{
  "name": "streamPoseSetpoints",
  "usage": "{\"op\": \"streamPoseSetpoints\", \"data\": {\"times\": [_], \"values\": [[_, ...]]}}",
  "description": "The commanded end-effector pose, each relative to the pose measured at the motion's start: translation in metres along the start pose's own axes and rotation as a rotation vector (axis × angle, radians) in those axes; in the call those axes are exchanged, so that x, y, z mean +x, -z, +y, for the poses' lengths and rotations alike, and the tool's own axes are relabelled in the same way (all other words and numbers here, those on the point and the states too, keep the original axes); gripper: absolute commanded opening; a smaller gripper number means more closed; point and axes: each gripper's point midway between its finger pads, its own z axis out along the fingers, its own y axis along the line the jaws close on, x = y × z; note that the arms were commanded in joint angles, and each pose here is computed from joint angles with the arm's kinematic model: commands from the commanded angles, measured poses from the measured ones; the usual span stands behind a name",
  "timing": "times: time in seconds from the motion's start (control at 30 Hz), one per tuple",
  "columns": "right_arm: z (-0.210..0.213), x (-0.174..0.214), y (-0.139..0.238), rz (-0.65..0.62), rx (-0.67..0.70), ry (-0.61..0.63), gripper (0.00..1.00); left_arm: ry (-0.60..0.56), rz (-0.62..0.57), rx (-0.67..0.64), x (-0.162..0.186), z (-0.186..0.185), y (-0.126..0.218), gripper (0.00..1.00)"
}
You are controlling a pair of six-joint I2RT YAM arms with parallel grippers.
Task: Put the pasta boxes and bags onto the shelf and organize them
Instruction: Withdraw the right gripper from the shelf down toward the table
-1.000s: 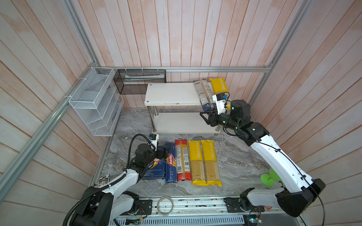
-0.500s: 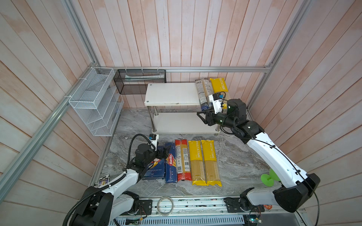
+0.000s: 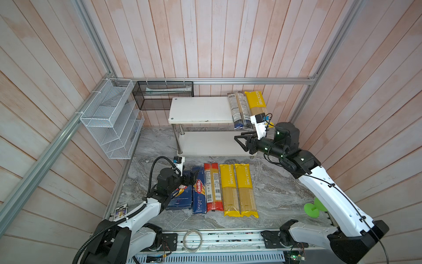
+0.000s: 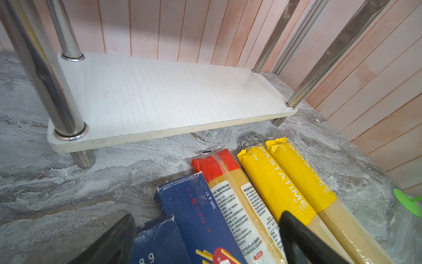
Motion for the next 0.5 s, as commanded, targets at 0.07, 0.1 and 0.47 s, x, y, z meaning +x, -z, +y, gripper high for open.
{"op": "streamPoseSetpoints", "data": {"times": [0.07, 0.1, 0.47], "values": [[-0.028, 0.051, 0.001, 0.055, 0.118, -0.074, 0.51, -0.063, -0.064, -0.038, -0.024, 0.001, 0.006, 1.00], [-0.031, 0.059, 0.002, 0.069, 0.128, -0.085, 0.50, -0.080, -0.049, -0.044, -0.028, 0.000, 0.007, 1.00], [-0.062, 0.184, 0.007, 0.247, 0.261, -0.197, 0.54, -0.081, -0.070, -0.130, -0.022, 0.008, 0.044, 1.00]]}}
